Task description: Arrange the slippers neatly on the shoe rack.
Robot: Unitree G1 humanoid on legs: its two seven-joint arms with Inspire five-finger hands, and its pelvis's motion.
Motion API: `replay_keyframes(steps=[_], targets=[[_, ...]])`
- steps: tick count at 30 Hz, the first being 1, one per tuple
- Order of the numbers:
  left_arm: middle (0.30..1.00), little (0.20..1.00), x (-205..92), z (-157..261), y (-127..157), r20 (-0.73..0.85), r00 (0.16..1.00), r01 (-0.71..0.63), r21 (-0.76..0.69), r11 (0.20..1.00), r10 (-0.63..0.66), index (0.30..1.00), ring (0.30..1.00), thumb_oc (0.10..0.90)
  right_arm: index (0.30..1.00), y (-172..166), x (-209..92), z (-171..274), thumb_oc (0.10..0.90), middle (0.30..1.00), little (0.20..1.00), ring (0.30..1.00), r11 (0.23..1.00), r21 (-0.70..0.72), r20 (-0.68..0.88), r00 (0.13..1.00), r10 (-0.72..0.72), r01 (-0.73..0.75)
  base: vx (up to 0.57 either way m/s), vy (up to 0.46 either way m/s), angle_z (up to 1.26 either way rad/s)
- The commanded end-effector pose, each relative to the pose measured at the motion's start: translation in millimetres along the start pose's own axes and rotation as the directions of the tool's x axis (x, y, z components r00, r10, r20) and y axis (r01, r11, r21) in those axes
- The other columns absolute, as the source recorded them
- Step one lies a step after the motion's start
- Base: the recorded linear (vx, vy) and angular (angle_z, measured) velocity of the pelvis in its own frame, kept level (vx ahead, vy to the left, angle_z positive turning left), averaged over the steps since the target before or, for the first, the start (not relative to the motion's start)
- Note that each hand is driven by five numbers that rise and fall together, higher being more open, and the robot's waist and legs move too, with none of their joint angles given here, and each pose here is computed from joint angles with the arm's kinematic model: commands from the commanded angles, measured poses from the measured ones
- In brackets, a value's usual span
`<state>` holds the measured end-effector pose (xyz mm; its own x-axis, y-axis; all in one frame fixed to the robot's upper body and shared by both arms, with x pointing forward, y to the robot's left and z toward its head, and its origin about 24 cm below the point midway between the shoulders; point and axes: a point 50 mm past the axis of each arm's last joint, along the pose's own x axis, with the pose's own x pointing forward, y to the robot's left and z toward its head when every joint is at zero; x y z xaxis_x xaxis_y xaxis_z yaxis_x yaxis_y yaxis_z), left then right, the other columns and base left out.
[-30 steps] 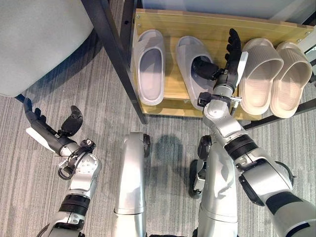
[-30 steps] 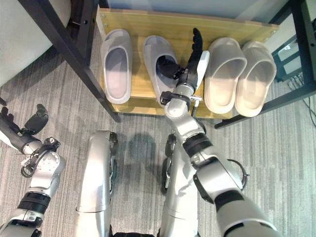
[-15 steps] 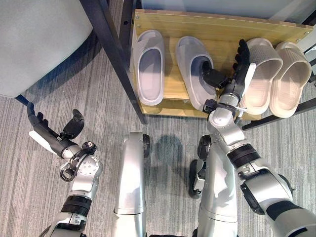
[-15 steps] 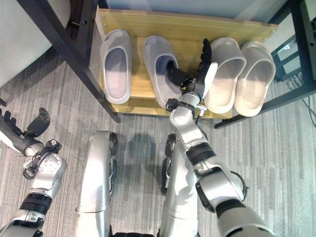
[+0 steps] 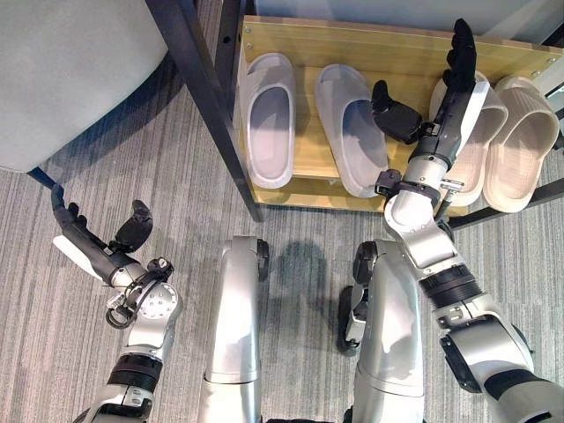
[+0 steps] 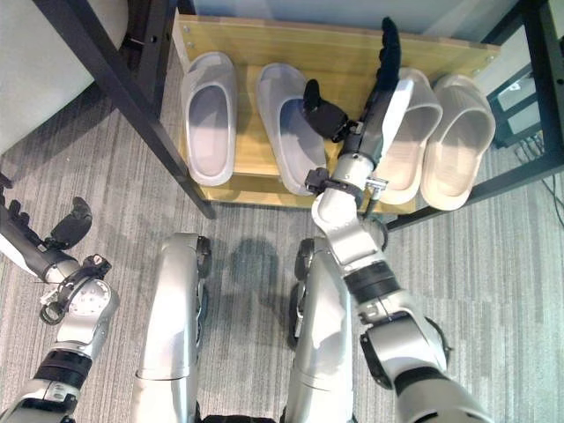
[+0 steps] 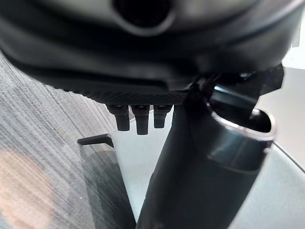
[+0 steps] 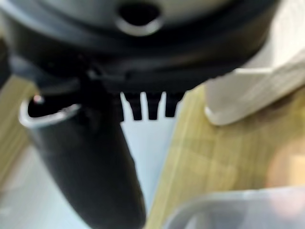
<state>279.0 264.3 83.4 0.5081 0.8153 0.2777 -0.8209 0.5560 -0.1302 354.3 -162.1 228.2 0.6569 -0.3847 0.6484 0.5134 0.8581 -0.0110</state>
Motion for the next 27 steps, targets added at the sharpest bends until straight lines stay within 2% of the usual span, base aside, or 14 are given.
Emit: replay_keyframes(steps=[1, 4, 12, 18, 27], targets=[[0.9, 0.9, 6.8, 24.7, 0.1, 0.163, 0.986, 0.025, -0.033, 0.999, -0.019, 0.9, 0.9, 0.8, 0.9, -13.0, 13.5, 57.1, 0.8, 0.9, 0.9, 0.9, 0.991, 0.129, 0.276, 0.96, -0.052, 0.017, 0.0, 0.0, 0.0], [0.9, 0.9, 4.0, 23.0, 0.5, 0.17, 0.985, 0.041, -0.002, 0.999, -0.04, 0.9, 0.9, 0.8, 0.9, -18.9, 3.4, 66.4, 0.8, 0.9, 0.9, 0.9, 0.995, 0.101, 0.348, 0.937, -0.036, 0.001, 0.0, 0.0, 0.0], [0.9, 0.9, -3.8, 18.4, 3.1, 0.172, 0.984, 0.048, 0.052, 0.997, -0.056, 0.9, 0.9, 0.8, 0.9, -24.3, -31.1, 72.8, 0.8, 0.9, 0.9, 0.9, 0.992, 0.128, 0.383, 0.923, -0.029, -0.022, 0.0, 0.0, 0.0], [0.9, 0.9, -10.8, 13.0, 7.9, 0.159, 0.986, 0.039, 0.085, 0.996, -0.052, 0.9, 0.9, 0.8, 0.9, -33.2, -58.4, 64.5, 0.8, 0.9, 0.9, 0.9, 0.981, 0.19, 0.322, 0.947, -0.018, -0.045, 0.0, 0.0, -0.01], [0.9, 0.9, -11.8, 12.4, 11.8, 0.158, 0.987, 0.026, 0.092, 0.995, -0.041, 0.9, 0.9, 0.8, 0.9, -35.2, -74.2, 45.4, 0.8, 0.9, 0.9, 0.9, 0.964, 0.233, 0.207, 0.975, 0.08, -0.129, 0.0, 0.001, 0.0]])
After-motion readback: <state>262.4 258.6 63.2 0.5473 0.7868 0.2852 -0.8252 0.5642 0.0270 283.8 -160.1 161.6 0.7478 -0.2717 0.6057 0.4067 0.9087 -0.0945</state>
